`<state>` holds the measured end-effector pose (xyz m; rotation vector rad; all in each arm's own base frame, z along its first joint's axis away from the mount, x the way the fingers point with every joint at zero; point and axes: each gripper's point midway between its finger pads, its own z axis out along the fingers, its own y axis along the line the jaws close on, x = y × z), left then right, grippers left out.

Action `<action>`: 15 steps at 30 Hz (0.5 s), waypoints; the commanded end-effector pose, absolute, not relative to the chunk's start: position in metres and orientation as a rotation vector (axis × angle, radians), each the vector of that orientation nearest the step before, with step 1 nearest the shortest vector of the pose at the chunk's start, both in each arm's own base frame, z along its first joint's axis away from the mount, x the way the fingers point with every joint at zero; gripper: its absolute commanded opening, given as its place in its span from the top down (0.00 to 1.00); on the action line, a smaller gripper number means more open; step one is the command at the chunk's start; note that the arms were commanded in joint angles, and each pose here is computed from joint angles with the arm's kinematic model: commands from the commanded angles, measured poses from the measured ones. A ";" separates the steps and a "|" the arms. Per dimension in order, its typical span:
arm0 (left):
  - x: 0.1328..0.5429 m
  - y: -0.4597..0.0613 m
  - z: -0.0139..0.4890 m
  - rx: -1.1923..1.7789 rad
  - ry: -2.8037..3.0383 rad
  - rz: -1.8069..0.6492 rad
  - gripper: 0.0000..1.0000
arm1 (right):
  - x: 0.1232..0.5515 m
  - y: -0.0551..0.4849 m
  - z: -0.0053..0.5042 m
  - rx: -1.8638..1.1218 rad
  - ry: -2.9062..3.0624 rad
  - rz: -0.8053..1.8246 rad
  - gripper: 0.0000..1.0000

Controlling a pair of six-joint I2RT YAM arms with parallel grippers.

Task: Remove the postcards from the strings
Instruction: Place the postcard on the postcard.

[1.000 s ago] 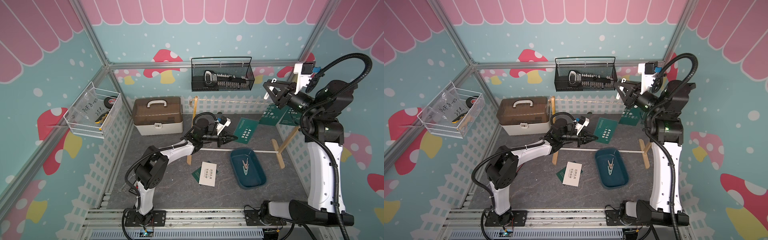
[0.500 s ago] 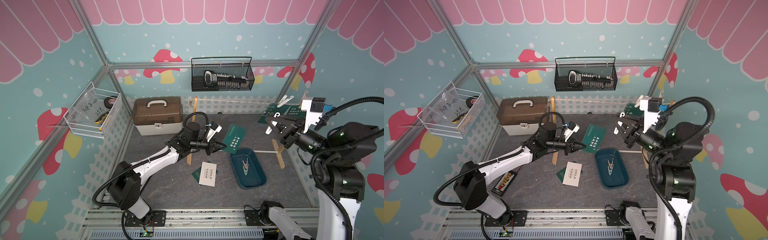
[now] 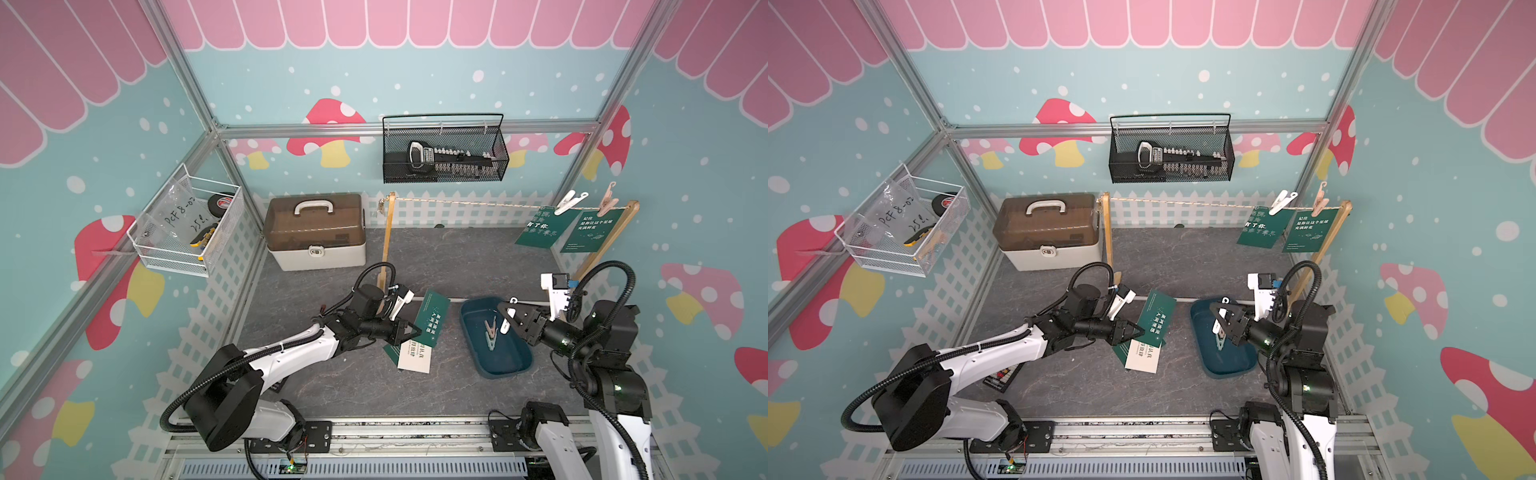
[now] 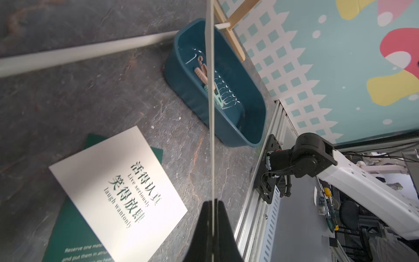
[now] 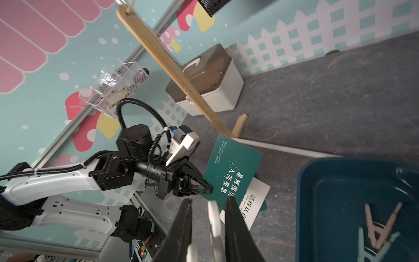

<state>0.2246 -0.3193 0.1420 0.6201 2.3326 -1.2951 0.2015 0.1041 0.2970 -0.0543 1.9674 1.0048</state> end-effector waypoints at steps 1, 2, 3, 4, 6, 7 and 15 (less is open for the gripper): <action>0.228 -0.316 0.132 0.502 2.365 -1.294 1.00 | 0.210 0.087 0.247 0.122 2.065 0.920 1.00; 0.227 -0.314 0.125 0.481 2.383 -1.288 1.00 | 0.213 0.084 0.235 0.159 2.076 0.912 1.00; 0.227 -0.312 0.119 0.462 2.400 -1.282 1.00 | 0.216 0.080 0.222 0.203 2.084 0.902 1.00; 0.226 -0.310 0.111 0.446 2.424 -1.274 1.00 | 0.219 0.078 0.212 0.233 2.084 0.897 1.00; 0.223 -0.308 0.098 0.420 2.467 -1.266 1.00 | 0.223 0.073 0.193 0.278 2.094 0.886 1.00; 0.221 -0.308 0.092 0.412 2.485 -1.272 1.00 | 0.226 0.071 0.185 0.293 2.102 0.871 1.00; 0.211 -0.310 0.065 0.351 2.535 -1.369 1.00 | 0.243 0.058 0.138 0.368 2.202 0.786 1.00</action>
